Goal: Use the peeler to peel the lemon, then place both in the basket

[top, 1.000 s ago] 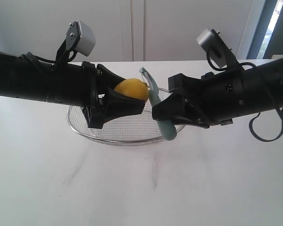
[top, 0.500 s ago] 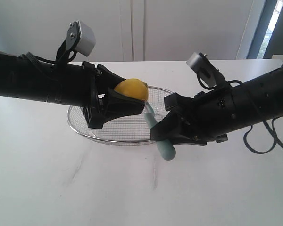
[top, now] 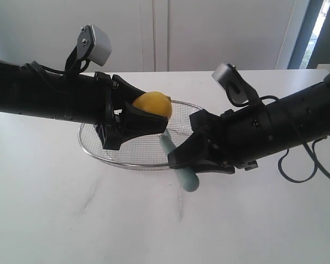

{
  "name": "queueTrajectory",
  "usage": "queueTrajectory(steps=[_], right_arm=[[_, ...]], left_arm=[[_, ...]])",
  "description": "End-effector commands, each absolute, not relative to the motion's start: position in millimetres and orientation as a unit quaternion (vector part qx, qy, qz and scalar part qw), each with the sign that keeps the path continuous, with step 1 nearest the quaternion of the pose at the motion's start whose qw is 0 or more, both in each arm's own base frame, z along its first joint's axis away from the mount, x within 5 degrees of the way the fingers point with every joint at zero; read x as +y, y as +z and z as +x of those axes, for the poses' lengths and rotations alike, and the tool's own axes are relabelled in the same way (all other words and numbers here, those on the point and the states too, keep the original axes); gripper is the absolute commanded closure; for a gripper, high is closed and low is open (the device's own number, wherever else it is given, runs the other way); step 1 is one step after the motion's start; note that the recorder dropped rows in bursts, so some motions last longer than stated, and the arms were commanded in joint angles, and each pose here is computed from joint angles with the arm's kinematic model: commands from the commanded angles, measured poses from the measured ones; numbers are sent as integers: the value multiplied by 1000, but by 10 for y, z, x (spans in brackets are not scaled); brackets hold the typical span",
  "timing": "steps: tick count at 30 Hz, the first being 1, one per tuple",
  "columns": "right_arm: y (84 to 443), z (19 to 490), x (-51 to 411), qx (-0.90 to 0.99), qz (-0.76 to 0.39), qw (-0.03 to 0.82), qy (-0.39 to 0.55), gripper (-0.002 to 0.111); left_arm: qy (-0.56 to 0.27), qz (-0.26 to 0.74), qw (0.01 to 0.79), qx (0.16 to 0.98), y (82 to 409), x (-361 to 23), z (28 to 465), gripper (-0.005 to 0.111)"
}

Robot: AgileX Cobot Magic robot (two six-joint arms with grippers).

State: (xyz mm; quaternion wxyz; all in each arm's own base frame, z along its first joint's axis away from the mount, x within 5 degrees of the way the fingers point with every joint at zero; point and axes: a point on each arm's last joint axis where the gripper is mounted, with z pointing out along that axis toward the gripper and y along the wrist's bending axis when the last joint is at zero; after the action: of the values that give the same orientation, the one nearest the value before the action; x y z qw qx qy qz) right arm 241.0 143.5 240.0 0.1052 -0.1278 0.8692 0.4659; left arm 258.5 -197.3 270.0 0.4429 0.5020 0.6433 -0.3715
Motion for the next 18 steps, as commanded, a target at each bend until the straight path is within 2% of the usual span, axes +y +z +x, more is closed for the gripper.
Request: queueTrajectory(steps=[1,11,18], right_arm=[[2390,2422,1432,870,-118,111,465,108],[2418,2450,1432,869,-94,124,469,108],[2586,2408,1396,866,-81,159,466,108]], left_arm=[[-385,495,450,636,2763,-1983,2570,107],[-385,495,449,637,2761,-1983,2568,107],[-384,496,448,637,2759,-1982,2567,107]])
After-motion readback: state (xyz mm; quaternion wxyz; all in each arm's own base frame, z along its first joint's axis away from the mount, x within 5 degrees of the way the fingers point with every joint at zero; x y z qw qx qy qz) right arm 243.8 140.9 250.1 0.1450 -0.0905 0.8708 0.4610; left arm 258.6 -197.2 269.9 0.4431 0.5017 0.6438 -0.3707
